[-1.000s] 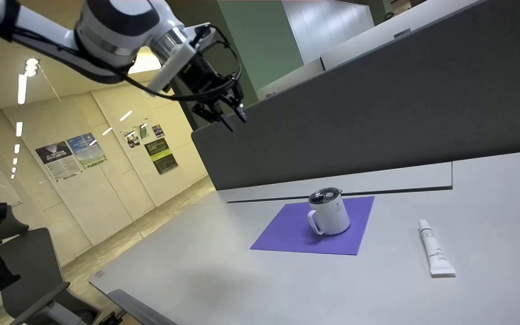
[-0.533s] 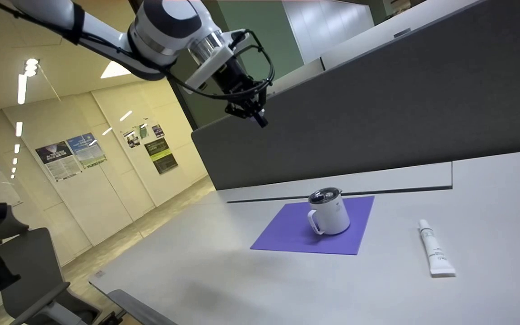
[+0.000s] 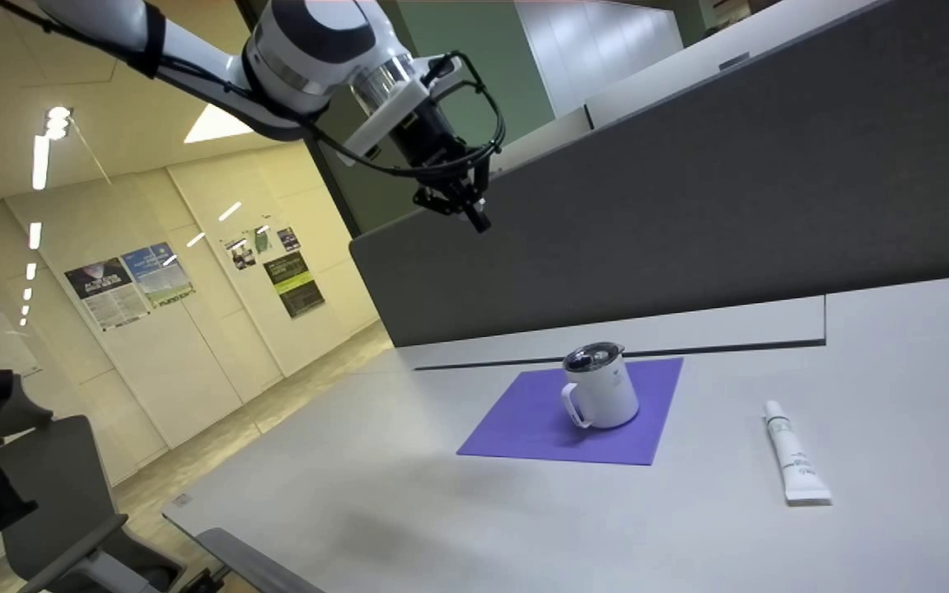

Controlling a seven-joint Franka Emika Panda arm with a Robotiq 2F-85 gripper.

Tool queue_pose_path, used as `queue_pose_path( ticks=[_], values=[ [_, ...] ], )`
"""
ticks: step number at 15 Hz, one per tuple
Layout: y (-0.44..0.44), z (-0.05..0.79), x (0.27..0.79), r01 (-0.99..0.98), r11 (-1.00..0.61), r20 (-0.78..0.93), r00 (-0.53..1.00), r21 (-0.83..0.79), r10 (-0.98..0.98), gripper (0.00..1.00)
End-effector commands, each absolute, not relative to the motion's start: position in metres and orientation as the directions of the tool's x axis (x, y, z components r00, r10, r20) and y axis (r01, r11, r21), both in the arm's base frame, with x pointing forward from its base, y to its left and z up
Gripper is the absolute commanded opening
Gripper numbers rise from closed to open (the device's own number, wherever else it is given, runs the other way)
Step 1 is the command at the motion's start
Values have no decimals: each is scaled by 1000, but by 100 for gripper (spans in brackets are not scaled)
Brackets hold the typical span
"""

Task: Remove the lid from the white mug

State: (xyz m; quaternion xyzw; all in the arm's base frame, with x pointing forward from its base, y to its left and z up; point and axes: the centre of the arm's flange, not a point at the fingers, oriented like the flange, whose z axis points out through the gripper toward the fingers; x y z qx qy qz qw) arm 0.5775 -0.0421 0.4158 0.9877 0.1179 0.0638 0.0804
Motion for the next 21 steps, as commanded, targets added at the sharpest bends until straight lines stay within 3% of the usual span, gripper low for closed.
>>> queue_pose_path(
  ticks=[1,10,21],
  values=[
    [-46,407,581,216,-960,117,964,180,239,0],
    [-91,322,599,210,-958,-1,977,197,214,0],
    [-94,307,598,208,-961,24,976,184,216,0]
  ],
)
